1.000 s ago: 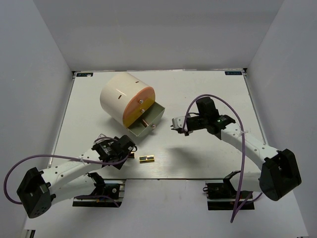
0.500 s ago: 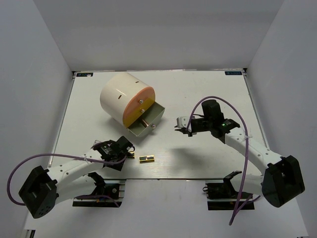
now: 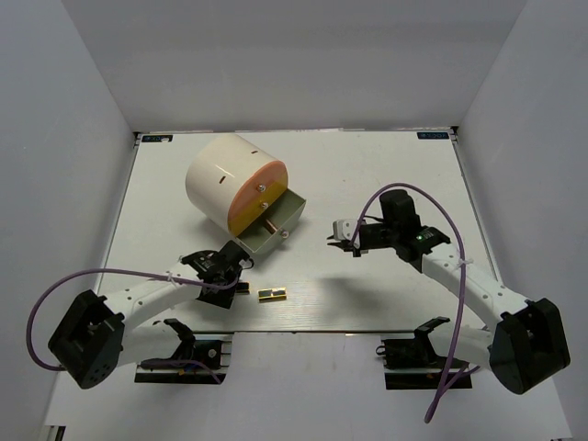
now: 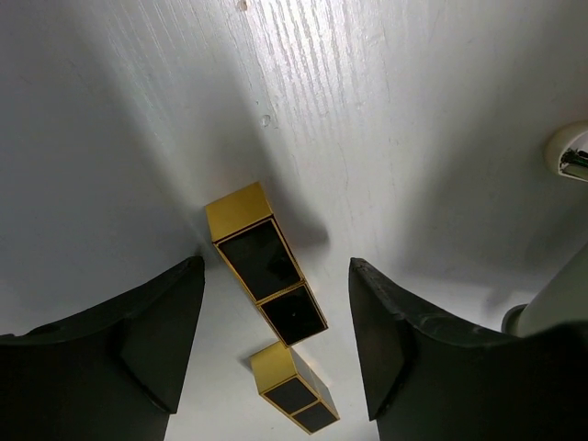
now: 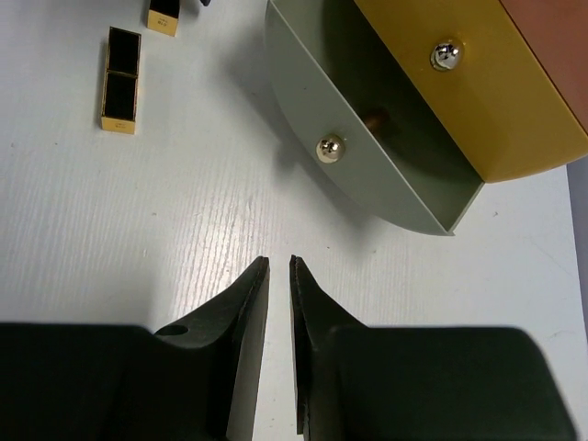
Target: Organize the makeup
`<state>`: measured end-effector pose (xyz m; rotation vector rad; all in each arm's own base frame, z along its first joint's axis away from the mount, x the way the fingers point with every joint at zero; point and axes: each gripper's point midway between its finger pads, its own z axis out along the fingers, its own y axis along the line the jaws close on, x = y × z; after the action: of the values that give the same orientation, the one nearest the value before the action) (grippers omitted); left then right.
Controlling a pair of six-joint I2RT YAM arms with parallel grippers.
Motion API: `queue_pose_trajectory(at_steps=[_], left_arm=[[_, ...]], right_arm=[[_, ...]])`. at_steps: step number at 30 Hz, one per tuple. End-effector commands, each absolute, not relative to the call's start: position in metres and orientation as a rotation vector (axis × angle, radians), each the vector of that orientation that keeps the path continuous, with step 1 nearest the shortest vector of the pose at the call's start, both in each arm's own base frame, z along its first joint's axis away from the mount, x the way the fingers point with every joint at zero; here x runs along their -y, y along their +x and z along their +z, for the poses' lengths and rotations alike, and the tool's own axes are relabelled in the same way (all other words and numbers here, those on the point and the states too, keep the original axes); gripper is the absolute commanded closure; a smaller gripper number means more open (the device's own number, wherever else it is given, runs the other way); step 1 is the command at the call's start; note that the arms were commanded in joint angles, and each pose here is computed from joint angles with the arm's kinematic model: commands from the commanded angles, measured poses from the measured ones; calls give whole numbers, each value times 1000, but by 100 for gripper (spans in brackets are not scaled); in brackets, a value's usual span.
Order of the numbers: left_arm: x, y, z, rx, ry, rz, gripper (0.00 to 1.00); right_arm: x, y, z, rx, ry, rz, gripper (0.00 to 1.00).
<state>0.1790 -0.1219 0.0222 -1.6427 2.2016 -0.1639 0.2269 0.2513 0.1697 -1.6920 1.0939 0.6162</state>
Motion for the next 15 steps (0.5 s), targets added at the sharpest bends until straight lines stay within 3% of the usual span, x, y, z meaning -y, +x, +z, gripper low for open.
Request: queue_pose_trajectory(at_steps=[1, 15], left_arm=[[122, 172, 18, -2236, -1673, -123, 26], [126, 150, -9, -2471, -1656, 65, 39]], right_arm=[[-252, 224, 179, -1060, -1664, 629, 79], [-249, 224, 182, -1063, -1636, 626, 79]])
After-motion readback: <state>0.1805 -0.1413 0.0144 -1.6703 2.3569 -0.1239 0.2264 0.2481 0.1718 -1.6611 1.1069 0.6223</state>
